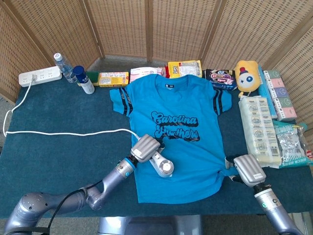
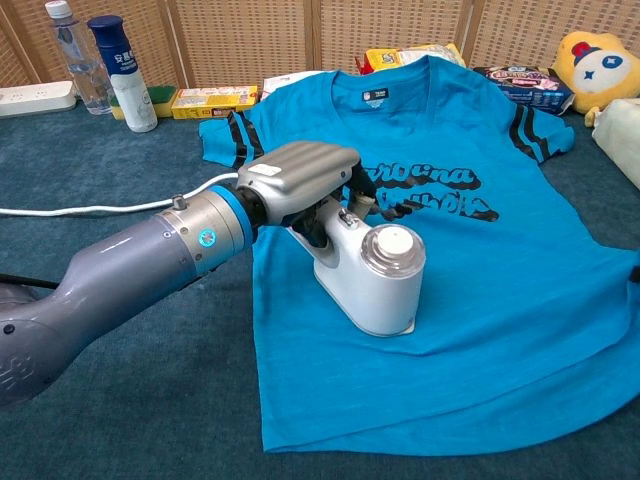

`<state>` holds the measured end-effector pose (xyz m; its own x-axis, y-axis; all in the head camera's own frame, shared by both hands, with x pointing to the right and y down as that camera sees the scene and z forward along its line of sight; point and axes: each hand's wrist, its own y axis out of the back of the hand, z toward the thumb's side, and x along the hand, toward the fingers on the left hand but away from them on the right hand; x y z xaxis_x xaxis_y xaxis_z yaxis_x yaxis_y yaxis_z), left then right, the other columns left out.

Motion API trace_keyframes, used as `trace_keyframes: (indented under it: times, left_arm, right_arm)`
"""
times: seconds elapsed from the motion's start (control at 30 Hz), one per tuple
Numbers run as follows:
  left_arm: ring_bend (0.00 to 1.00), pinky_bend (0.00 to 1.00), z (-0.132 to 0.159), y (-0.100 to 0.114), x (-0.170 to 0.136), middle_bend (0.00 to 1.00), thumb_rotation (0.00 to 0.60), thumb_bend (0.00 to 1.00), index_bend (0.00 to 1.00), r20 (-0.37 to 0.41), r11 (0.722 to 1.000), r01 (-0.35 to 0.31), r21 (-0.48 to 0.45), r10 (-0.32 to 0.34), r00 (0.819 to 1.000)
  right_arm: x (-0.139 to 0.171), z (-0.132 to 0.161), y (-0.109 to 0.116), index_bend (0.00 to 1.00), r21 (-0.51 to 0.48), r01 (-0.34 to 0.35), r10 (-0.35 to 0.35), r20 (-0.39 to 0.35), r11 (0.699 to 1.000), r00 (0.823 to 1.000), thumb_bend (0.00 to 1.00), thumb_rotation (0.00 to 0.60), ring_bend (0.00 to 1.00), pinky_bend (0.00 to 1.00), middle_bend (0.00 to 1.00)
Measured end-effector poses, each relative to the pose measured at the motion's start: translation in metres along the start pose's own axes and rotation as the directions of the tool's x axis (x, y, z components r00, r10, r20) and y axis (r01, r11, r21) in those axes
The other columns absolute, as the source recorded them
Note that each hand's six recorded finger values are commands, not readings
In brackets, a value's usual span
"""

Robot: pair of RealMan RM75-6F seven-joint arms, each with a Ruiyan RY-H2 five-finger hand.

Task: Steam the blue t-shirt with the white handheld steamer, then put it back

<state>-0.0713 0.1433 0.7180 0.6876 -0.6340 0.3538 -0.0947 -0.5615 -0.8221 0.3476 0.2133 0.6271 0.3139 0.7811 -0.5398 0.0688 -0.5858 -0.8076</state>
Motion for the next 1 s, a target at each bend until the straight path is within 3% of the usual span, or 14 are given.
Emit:
trace_keyframes:
  times: [0.43,0.8,1.0]
  left_arm:
    - [0.66,0.77,-0.045,0.006,0.016,0.73,0.6,0.39,0.76,-0.134,0.999,-0.033,0.043,0.038,0.99]
    - [0.66,0.77,-0.091,0.012,0.023,0.73,0.6,0.38,0.76,-0.321,0.997,-0.076,0.022,0.079,0.944]
    - [0.66,0.77,-0.093,0.015,0.029,0.73,0.6,0.38,0.76,-0.348,0.996,-0.092,0.014,0.091,0.933]
  right_arm:
    - [0.002,-0.005,0.0,0.68,0.0,-0.002,0.002,0.022,1.0,1.0,0.48,0.6,0.61,0.72,0.61]
    - [0.004,-0.009,-0.001,0.68,-0.002,-0.004,0.004,0.035,1.0,0.999,0.48,0.6,0.62,0.73,0.62]
    - [0.005,-0.011,-0.001,0.68,-0.005,-0.003,0.003,0.044,1.0,0.999,0.48,0.6,0.62,0.73,0.62]
